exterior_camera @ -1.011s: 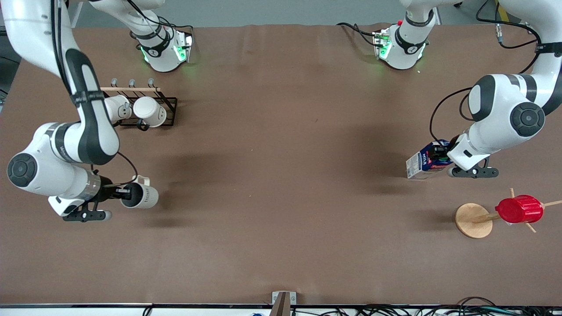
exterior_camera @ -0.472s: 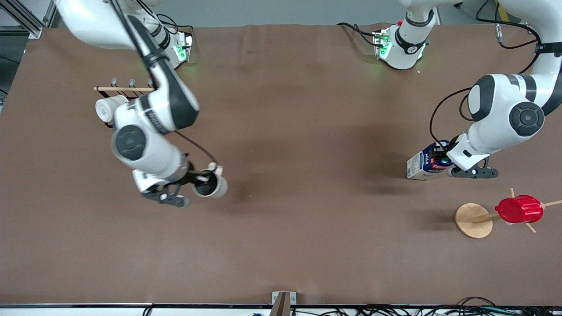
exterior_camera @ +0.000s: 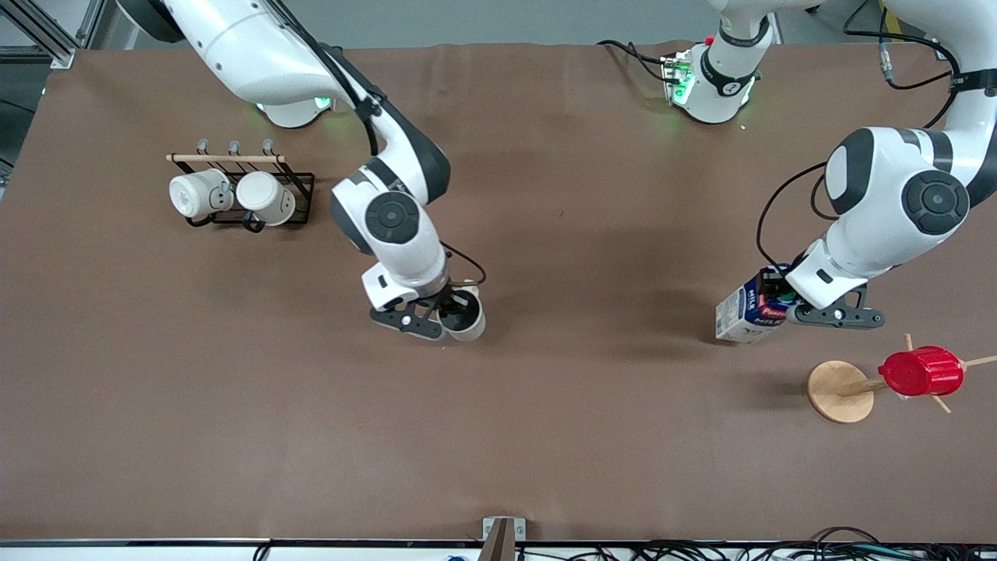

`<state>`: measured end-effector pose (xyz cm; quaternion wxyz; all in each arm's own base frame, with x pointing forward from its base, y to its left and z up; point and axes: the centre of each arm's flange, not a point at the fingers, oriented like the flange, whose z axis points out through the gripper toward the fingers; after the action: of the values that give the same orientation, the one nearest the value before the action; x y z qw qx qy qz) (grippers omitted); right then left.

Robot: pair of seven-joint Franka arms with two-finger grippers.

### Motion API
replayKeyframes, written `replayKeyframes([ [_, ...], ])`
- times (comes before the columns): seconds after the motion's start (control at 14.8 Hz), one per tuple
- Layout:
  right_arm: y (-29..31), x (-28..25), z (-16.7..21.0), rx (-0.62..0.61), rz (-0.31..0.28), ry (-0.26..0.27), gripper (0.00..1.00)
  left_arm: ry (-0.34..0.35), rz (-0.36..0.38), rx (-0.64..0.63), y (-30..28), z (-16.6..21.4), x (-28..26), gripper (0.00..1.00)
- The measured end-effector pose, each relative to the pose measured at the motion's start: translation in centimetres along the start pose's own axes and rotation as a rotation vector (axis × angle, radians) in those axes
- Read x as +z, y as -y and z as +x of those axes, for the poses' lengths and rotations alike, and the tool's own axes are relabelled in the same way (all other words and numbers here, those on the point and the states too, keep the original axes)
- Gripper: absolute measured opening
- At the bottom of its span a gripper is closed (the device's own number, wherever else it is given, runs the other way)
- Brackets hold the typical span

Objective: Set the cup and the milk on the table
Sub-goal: 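Carry the mug and carton toward the table middle with both grippers, then set the mug down, open the right gripper and lift away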

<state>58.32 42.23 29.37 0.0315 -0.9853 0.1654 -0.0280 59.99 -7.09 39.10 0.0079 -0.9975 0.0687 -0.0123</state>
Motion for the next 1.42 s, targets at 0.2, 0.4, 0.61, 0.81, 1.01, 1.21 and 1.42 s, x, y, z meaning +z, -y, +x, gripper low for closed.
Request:
replayKeyframes([
  [0.2,2.8,1.9,-1.9,0.012,-0.001,-0.014,0.04,0.002,-0.007,0.004,-2.3,2.1,-2.0,0.39],
  [0.4,4.4,4.0,-3.9,0.016,-0.021,-0.026,0.04,0.025,-0.018,0.009,-5.4,4.3,-3.0,0.39],
  [0.61,5.0,5.0,-5.0,0.012,-0.028,-0.021,0.05,0.042,-0.024,-0.031,-10.2,5.0,-2.3,0.39],
  [0.81,5.3,5.0,-5.3,0.007,-0.028,-0.028,0.18,0.047,-0.027,-0.061,-15.4,4.8,-1.7,0.39],
  [1.01,5.5,4.1,-4.8,0.009,-0.022,-0.043,0.49,0.035,-0.035,-0.089,-20.5,4.6,-2.1,0.39],
  [1.21,4.6,0.8,-2.9,0.035,-0.061,-0.06,0.76,0.05,-0.033,-0.087,-25.0,3.5,-1.1,0.39],
  [1.42,0.4,-8.5,2.3,0.099,-0.091,-0.121,1.0,0.076,-0.025,-0.093,-29.1,2.1,0.7,0.39],
])
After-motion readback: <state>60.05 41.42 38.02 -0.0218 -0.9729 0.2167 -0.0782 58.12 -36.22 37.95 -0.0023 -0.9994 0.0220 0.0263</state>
